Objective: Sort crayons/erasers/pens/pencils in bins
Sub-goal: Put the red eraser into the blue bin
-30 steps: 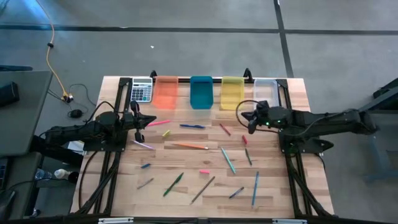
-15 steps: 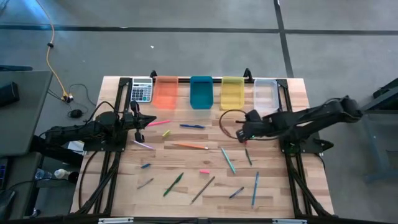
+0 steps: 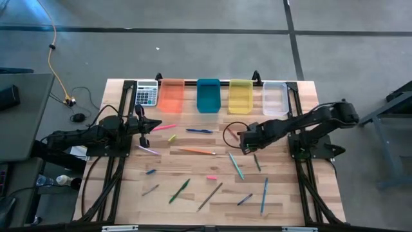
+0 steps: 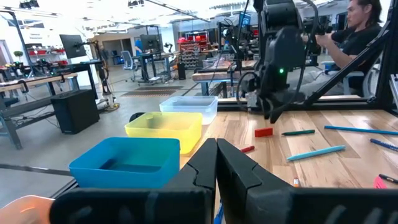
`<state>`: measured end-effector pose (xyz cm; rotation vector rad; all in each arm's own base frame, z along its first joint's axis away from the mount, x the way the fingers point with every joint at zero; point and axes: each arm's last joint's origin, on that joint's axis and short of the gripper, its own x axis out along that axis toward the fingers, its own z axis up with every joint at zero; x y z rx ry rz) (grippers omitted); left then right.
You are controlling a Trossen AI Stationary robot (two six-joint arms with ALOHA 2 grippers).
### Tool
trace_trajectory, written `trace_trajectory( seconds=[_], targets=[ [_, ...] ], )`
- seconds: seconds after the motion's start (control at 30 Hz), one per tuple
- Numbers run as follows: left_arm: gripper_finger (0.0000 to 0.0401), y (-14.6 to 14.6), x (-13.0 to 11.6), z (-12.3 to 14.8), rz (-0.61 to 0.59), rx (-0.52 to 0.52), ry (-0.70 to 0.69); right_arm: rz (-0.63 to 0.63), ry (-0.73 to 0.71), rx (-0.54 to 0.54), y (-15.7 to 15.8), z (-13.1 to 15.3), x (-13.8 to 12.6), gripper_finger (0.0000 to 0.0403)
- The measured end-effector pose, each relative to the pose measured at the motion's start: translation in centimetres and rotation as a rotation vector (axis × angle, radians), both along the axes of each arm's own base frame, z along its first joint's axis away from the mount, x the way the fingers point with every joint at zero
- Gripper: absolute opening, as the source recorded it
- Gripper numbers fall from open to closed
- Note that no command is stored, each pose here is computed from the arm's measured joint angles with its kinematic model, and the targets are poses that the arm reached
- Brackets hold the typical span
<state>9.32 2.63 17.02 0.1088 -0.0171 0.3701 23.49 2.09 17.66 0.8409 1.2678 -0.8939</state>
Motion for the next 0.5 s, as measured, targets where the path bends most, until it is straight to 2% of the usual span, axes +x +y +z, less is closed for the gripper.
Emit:
trace_trajectory(
  seconds=[0.37,0.5],
  targets=[
    [0.0,0.0,0.0,0.0,0.0,0.0,0.0,0.007,0.119,-0.019,0.0,-2.9,0.9,0.0148],
    [0.0,0.0,0.0,0.0,0.0,0.0,0.0,0.032,0.109,0.011,0.0,-3.7,1.5,0.0131]
  ],
)
